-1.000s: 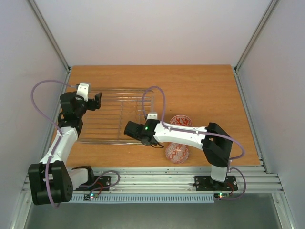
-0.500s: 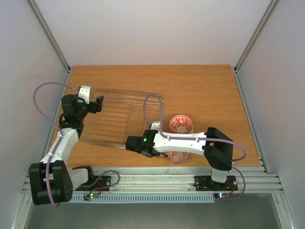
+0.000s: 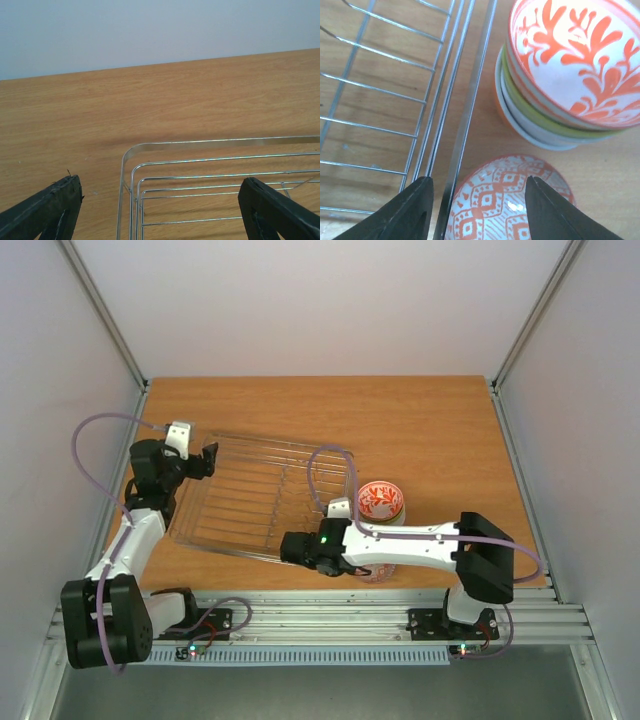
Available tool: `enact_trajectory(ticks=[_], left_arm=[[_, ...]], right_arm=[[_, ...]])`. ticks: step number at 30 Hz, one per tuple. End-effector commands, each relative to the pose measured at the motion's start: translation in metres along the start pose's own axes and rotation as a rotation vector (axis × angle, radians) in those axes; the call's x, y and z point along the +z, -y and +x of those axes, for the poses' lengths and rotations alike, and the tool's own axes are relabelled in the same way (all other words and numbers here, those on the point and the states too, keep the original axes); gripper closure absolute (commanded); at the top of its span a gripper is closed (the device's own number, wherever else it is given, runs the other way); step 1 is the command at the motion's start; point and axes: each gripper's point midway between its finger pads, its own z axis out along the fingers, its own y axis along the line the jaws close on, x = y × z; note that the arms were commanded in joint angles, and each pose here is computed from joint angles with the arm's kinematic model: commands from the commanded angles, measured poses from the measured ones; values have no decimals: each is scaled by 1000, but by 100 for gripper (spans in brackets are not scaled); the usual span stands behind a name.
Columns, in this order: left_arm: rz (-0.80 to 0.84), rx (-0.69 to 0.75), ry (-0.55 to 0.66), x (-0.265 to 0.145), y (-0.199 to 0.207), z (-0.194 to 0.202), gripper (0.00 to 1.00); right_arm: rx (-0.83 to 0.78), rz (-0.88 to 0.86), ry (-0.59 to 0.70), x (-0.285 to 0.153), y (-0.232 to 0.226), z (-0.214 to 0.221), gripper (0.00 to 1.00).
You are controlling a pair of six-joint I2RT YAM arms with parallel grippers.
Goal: Load the bowls into the dish rack
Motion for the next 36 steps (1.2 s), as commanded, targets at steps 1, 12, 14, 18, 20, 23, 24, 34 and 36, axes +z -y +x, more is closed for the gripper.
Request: enact_trajectory(ticks=[1, 12, 14, 18, 20, 23, 24, 34, 36], left_arm=[[13, 12, 5, 3, 2, 4, 14], [13, 19, -4, 2, 2, 7, 14], [17, 19, -8, 3, 3, 7, 14], [20, 17, -16, 3, 3, 10, 14], [20, 17, -20, 4, 3, 11, 14], [22, 16, -26, 4, 3, 14, 14], [22, 16, -26, 5, 3, 14, 14], [22, 16, -39, 6, 3, 17, 14], [22, 16, -41, 6, 3, 18, 14]], right_arm=[[-34, -65, 139, -23, -2, -34, 44], [122, -148, 151, -25, 50, -87, 40], [204, -158, 93, -10, 73, -88, 44], [275, -179, 19, 7, 104, -92, 48], [268, -167, -11, 13, 112, -94, 50], [248, -154, -70, 27, 116, -95, 53], [241, -150, -82, 32, 115, -95, 55], [261, -142, -161, 68, 116, -89, 60], [254, -126, -170, 72, 118, -87, 60]])
